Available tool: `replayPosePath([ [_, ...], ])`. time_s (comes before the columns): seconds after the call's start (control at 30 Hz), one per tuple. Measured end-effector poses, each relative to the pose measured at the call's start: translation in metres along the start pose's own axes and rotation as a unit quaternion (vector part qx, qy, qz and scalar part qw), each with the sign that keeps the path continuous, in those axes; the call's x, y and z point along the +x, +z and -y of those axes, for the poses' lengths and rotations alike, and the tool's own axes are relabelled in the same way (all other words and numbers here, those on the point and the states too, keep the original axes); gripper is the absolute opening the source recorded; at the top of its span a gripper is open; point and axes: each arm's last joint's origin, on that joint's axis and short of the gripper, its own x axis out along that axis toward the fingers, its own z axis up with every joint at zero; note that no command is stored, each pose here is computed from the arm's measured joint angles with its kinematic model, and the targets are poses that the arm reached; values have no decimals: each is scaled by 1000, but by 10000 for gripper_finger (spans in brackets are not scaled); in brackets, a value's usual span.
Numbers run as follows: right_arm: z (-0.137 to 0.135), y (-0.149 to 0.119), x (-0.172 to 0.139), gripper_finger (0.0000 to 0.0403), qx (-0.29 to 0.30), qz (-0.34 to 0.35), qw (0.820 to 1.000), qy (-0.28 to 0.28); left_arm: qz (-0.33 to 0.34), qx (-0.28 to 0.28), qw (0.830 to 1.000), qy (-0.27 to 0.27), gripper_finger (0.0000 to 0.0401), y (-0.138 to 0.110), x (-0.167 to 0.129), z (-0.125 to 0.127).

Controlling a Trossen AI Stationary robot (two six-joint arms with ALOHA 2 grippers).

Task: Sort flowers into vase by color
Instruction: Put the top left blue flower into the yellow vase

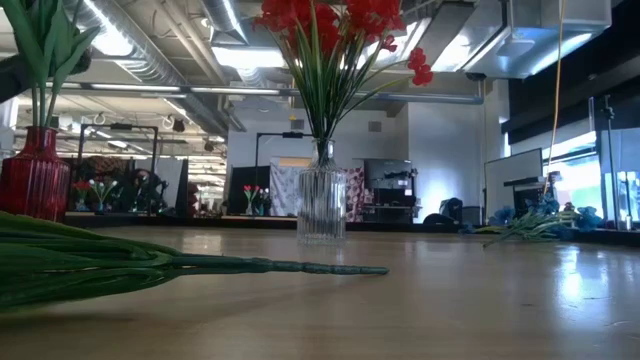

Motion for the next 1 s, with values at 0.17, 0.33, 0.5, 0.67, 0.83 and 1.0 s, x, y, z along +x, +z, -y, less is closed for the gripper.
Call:
replayPosePath([
  [0.17, 0, 0, 0, 390, 2, -1, 1000, 4, 7, -14, 1000, -4, 11, 7, -13, 2],
  [0.33, 0, 0, 0, 390, 10, -1, 1000, 4, -4, -3, 1000, 11, 11, -7, -13, 3],
  [0.5, 0, 0, 0, 390, 12, 0, 1000, 5, -7, -2, 1000, 24, 11, -23, -11, 2],
  [0.67, 0, 0, 0, 390, 12, 0, 1000, 5, -3, -51, 998, 35, 25, -27, -11, 1],
  [0.83, -1, 0, 0, 390, 12, -1, 1000, 9, -27, -89, 995, 47, 61, -35, -11, -1],
  [1.0, -1, 0, 0, 390, 12, -1, 1000, 10, -78, -131, 988, 22, 89, -46, -13, -2],
])
